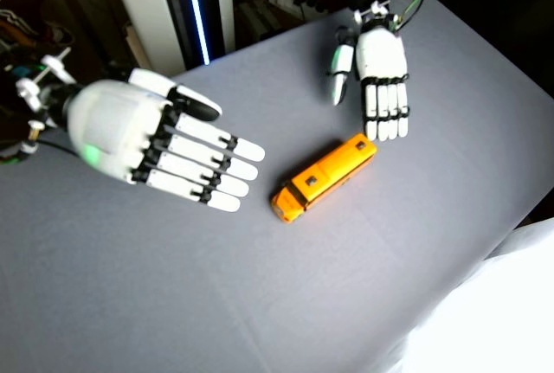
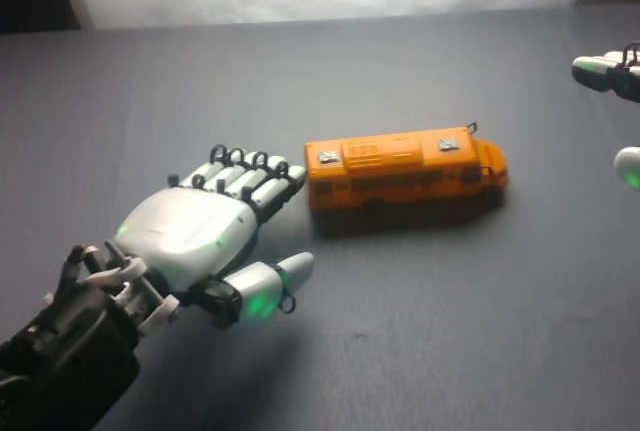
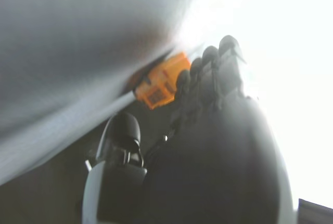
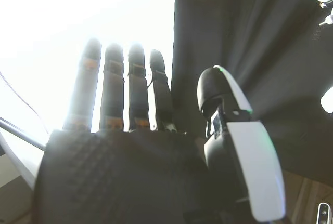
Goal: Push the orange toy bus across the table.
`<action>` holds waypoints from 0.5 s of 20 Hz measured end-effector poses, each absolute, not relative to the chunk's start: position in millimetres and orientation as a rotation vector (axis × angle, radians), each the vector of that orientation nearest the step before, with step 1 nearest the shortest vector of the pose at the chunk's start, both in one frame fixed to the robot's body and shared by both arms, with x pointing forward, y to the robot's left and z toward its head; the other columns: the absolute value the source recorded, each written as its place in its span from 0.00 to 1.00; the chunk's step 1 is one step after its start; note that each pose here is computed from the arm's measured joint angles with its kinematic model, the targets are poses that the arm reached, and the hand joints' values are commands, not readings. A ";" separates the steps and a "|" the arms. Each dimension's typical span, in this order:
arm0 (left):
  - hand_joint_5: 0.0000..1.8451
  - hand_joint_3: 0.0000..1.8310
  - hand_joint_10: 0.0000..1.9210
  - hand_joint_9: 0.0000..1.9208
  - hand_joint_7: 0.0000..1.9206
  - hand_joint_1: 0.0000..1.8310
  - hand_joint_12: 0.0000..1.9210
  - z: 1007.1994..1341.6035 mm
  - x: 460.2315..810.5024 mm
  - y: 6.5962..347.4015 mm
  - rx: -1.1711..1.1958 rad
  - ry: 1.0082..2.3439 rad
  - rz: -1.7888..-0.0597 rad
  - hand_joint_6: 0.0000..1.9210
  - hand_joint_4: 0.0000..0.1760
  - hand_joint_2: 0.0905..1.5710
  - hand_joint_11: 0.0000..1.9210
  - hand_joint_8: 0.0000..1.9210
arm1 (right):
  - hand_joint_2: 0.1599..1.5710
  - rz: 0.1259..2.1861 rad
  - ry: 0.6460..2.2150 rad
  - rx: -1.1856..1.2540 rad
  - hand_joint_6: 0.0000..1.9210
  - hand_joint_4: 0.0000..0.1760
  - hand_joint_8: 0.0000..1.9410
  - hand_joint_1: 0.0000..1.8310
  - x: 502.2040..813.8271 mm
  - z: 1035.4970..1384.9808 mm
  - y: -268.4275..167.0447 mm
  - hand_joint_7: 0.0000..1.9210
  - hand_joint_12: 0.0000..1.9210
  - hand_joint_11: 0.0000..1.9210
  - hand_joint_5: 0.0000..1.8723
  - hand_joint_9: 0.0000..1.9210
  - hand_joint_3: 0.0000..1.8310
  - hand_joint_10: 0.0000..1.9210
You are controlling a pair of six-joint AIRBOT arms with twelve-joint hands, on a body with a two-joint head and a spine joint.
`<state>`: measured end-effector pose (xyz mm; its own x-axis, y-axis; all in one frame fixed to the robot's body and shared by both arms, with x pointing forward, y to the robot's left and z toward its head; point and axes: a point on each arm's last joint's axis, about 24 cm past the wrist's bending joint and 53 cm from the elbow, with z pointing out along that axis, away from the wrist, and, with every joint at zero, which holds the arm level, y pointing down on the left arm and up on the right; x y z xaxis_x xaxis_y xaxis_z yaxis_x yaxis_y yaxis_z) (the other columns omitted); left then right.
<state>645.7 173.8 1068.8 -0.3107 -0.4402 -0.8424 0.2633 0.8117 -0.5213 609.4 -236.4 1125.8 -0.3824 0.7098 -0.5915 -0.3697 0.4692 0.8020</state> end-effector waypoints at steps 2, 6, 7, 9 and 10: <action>0.03 0.00 0.00 0.02 0.02 0.00 0.01 1072.1 648.1 165.5 -0.110 1.745 -0.717 0.00 0.00 0.91 0.02 0.00 | 0.92 1.187 1.579 0.303 0.00 0.00 0.00 0.16 609.2 1126.1 -236.1 0.16 0.02 0.14 0.16 0.14 0.00 0.00; 0.02 0.00 0.00 0.02 0.01 0.01 0.01 1073.6 649.6 148.4 -0.083 1.745 -0.750 0.00 0.00 0.91 0.02 0.00 | 0.92 1.189 1.581 0.303 0.00 0.00 0.00 0.16 609.0 1125.5 -235.6 0.16 0.02 0.15 0.16 0.15 0.00 0.00; 0.03 0.00 0.00 0.02 0.02 0.01 0.01 1072.3 648.9 145.9 -0.079 1.749 -0.754 0.00 0.00 0.91 0.03 0.00 | 0.92 1.188 1.580 0.304 0.00 0.00 0.00 0.17 609.0 1125.6 -235.7 0.17 0.02 0.16 0.17 0.16 0.00 0.00; 0.03 0.00 0.00 0.02 0.02 0.02 0.01 1071.5 651.1 143.3 -0.078 1.750 -0.757 0.00 0.00 0.91 0.03 0.00 | 0.92 1.188 1.581 0.305 0.00 0.00 0.00 0.17 609.1 1125.3 -235.9 0.16 0.02 0.16 0.16 0.15 0.00 0.00; 0.01 0.00 0.00 0.01 0.01 0.03 0.01 1074.2 653.9 140.8 -0.077 1.742 -0.762 0.00 0.00 0.91 0.03 0.00 | 0.92 1.190 1.582 0.303 0.00 0.00 0.00 0.15 608.8 1125.3 -235.4 0.16 0.02 0.16 0.16 0.15 0.00 0.00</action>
<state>653.9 140.8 1074.2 -0.3243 -0.4277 -0.8437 0.3295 0.7850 -0.5246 608.8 -235.4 1125.3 -0.3858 0.7095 -0.5898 -0.3702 0.4665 0.8033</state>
